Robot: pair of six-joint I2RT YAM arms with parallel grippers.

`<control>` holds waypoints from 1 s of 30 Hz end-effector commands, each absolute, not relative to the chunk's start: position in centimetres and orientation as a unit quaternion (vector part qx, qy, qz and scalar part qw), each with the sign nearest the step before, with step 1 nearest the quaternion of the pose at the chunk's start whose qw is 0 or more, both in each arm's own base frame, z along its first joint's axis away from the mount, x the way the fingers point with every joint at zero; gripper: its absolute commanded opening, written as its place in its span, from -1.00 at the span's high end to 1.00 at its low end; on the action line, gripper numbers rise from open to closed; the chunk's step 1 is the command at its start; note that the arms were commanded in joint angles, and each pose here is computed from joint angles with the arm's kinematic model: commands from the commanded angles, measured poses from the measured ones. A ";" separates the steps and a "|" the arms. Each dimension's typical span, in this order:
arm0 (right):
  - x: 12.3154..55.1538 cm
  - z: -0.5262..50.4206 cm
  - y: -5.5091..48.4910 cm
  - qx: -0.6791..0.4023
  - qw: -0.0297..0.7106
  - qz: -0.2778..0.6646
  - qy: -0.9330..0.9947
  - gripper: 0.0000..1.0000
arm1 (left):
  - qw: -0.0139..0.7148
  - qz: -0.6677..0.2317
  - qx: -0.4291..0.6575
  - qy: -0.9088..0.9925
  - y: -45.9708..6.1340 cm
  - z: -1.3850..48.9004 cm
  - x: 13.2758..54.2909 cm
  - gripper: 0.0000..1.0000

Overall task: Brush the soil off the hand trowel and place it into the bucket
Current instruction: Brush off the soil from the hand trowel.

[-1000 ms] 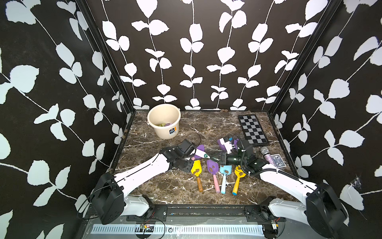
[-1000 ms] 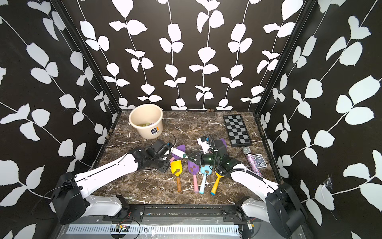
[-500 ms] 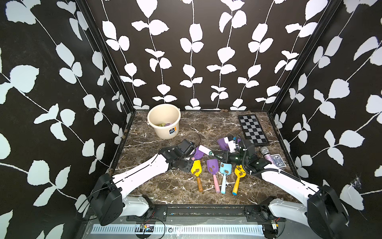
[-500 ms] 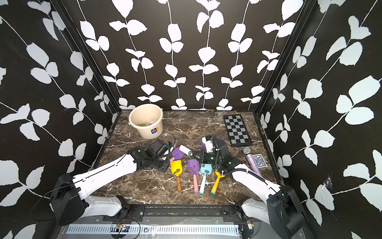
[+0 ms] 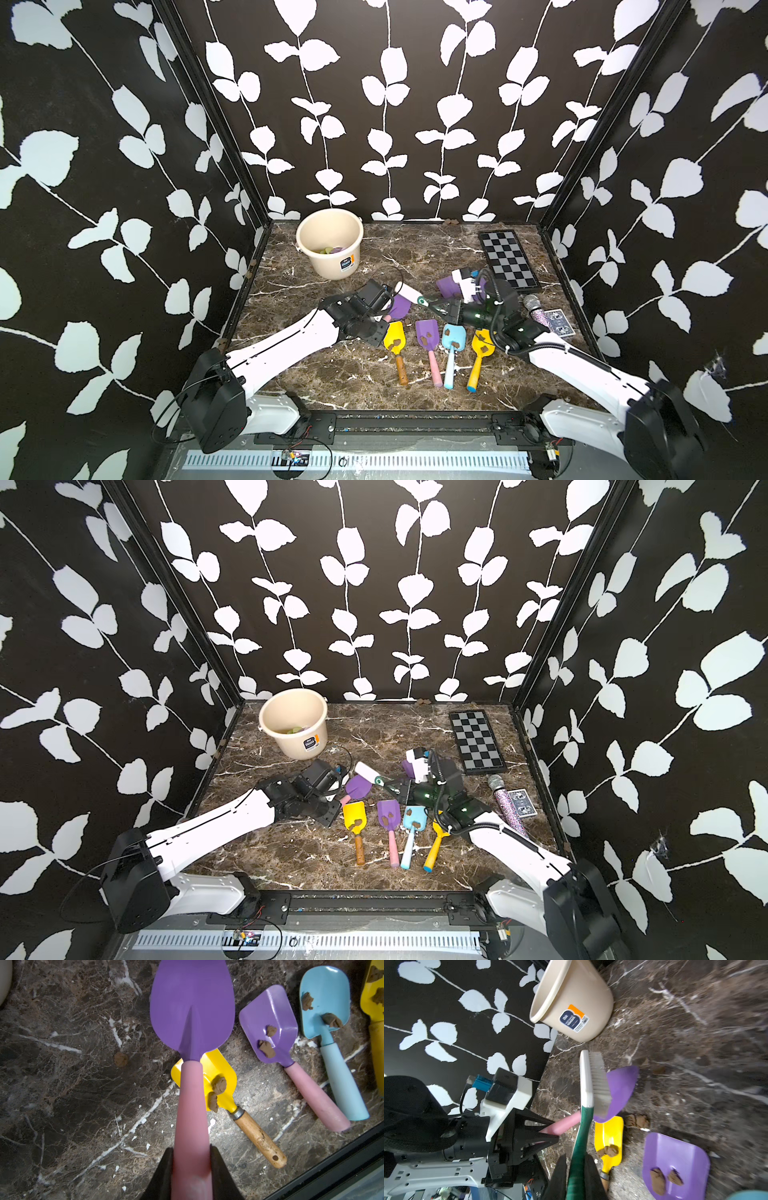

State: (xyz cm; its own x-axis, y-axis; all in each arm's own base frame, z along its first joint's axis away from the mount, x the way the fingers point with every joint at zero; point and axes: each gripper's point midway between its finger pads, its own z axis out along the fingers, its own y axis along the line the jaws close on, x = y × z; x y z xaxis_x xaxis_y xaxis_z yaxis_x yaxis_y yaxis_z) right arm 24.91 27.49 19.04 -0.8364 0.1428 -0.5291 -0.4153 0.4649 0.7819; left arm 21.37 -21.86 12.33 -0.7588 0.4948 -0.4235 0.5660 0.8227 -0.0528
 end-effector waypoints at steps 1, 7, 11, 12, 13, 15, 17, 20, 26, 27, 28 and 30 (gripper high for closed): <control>25.0 21.6 29.7 -0.096 0.279 0.572 0.765 1.00 | 0.246 -0.119 0.279 0.921 -22.9 14.7 22.3 1.00; 27.1 18.2 28.1 -0.029 0.277 0.544 0.792 1.00 | 0.267 -0.145 0.269 0.914 -23.2 15.5 22.2 1.00; 27.8 16.8 25.9 0.015 0.284 0.532 0.798 1.00 | 0.268 -0.170 0.257 0.913 -23.0 15.9 22.1 1.00; 28.0 16.7 25.1 0.026 0.289 0.529 0.798 1.00 | 0.267 -0.178 0.251 0.913 -22.8 16.0 22.1 1.00; 28.1 16.8 24.5 0.034 0.295 0.526 0.797 1.00 | 0.266 -0.183 0.246 0.914 -22.6 16.1 22.2 1.00; 28.3 17.3 23.3 0.042 0.310 0.517 0.797 1.00 | 0.267 -0.189 0.240 0.914 -22.2 16.4 22.3 1.00; 28.5 18.0 22.0 0.044 0.328 0.506 0.797 1.00 | 0.266 -0.186 0.239 0.915 -21.7 16.7 22.3 1.00; 28.6 19.9 20.1 0.021 0.383 0.465 0.798 1.00 | 0.262 -0.174 0.249 0.916 -20.8 17.5 22.0 1.00; 27.6 20.6 19.2 -0.142 0.480 0.305 0.810 1.00 | 0.250 -0.176 0.243 0.920 -18.9 22.0 21.4 1.00; 27.2 20.2 19.9 -0.185 0.482 0.273 0.812 1.00 | 0.244 -0.180 0.242 0.922 -18.8 22.8 21.2 1.00; 26.6 20.0 21.0 -0.228 0.485 0.247 0.808 1.00 | 0.240 -0.183 0.242 0.922 -18.8 23.7 21.1 1.00; 25.5 19.8 23.5 -0.315 0.492 0.208 0.784 1.00 | 0.230 -0.186 0.238 0.925 -18.8 24.8 20.8 1.00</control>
